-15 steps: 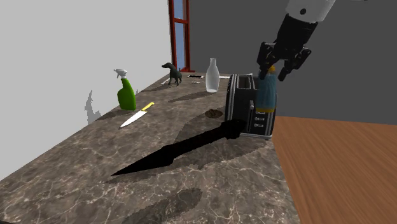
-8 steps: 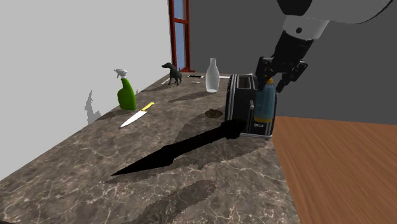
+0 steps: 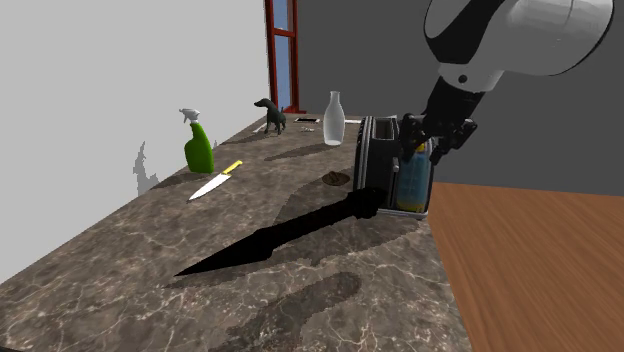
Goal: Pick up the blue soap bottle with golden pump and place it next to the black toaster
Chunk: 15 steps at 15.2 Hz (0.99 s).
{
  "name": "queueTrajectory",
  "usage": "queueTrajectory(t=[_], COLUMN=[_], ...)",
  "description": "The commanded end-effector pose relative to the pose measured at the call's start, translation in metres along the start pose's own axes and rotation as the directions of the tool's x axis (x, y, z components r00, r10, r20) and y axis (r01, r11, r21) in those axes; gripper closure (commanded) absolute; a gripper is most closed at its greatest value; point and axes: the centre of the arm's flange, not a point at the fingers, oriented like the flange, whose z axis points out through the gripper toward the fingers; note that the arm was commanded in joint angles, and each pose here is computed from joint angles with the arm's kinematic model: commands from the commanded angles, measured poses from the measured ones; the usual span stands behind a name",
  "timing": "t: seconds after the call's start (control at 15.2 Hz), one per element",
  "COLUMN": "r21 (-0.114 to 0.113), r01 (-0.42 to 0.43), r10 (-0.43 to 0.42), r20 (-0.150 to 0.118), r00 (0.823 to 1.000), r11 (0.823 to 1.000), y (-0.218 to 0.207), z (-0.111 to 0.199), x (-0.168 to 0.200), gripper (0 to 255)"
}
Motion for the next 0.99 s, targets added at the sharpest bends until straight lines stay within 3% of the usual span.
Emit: queueTrajectory(t=[0.0,0.92], r21=[0.000,0.000], r01=[0.000,0.000], r10=[0.000,0.000], r20=[-0.001,-0.001], r00=[1.000,1.000], r11=[1.000,1.000], y=[0.002,0.009], z=[0.010,0.080], x=[-0.004,-0.028], gripper=[255,255])
